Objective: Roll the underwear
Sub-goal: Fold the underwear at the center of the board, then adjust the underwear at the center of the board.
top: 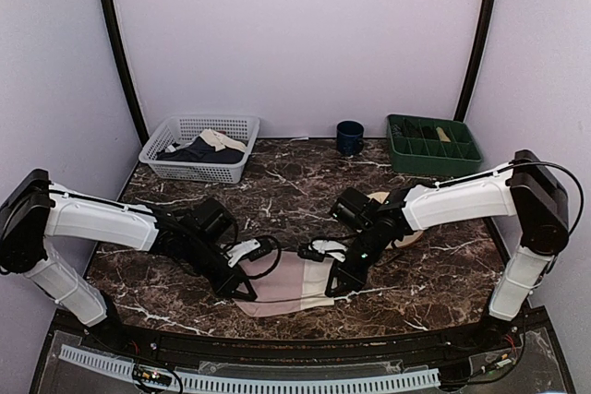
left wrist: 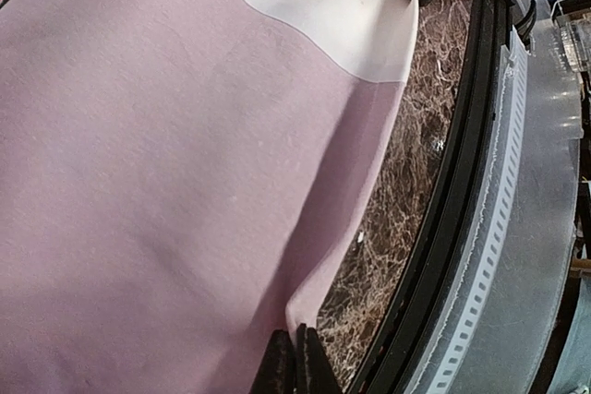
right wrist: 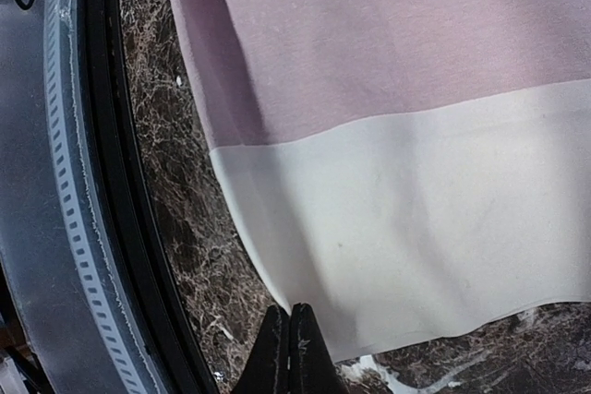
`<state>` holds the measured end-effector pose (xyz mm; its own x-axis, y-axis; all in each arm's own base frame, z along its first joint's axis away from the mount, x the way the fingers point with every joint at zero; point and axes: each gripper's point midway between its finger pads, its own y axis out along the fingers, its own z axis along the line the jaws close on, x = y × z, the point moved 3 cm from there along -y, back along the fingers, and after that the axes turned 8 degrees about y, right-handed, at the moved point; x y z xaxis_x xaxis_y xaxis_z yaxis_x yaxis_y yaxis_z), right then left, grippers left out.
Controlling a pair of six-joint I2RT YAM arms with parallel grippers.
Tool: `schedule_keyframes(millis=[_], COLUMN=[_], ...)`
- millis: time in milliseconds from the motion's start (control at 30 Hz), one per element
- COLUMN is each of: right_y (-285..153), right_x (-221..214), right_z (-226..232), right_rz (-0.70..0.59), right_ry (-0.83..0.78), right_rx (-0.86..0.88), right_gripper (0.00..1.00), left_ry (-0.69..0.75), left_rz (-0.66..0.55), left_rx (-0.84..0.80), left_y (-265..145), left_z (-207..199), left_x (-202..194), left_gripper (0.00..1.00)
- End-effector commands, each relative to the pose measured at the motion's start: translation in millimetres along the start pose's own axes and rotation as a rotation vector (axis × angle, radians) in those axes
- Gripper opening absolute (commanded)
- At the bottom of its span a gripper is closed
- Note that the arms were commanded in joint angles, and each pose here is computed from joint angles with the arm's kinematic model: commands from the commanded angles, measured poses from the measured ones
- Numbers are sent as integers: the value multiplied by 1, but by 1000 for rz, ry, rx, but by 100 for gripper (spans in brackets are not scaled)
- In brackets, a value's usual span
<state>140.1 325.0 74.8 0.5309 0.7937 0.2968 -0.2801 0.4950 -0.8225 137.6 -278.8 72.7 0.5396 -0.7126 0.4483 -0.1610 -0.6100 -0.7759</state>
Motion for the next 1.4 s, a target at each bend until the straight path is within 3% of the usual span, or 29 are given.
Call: schedule_keyframes(millis=[0, 167, 300, 400, 633, 933, 1167, 1367], right_y=[4, 0, -25, -32, -15, 15, 9, 0], right_x=[-1, 2, 18, 27, 54, 57, 52, 58], right_z=[4, 7, 14, 7, -14, -61, -65, -60], right_rz=[15, 17, -78, -123, -120, -59, -66, -97], right_ry=[-8, 2, 14, 52, 122, 253, 272, 265], right_rx=[9, 23, 38, 35, 9, -55, -24, 10], right_gripper=[5, 33, 37, 36, 31, 29, 29, 29], left_ry=[11, 27, 65, 54, -68, -251, -305, -375], left_rz=[10, 25, -59, -93, -38, -36, -143, 7], left_rx=[-24, -36, -38, 39, 259, 334, 342, 340], left_y=[-2, -7, -27, -33, -28, -32, -64, -43], left_z=[-6, -11, -23, -16, 31, 84, 88, 98], left_x=[-7, -13, 1, 10, 26, 39, 39, 2], left_gripper=[1, 23, 28, 28, 27, 27, 27, 21])
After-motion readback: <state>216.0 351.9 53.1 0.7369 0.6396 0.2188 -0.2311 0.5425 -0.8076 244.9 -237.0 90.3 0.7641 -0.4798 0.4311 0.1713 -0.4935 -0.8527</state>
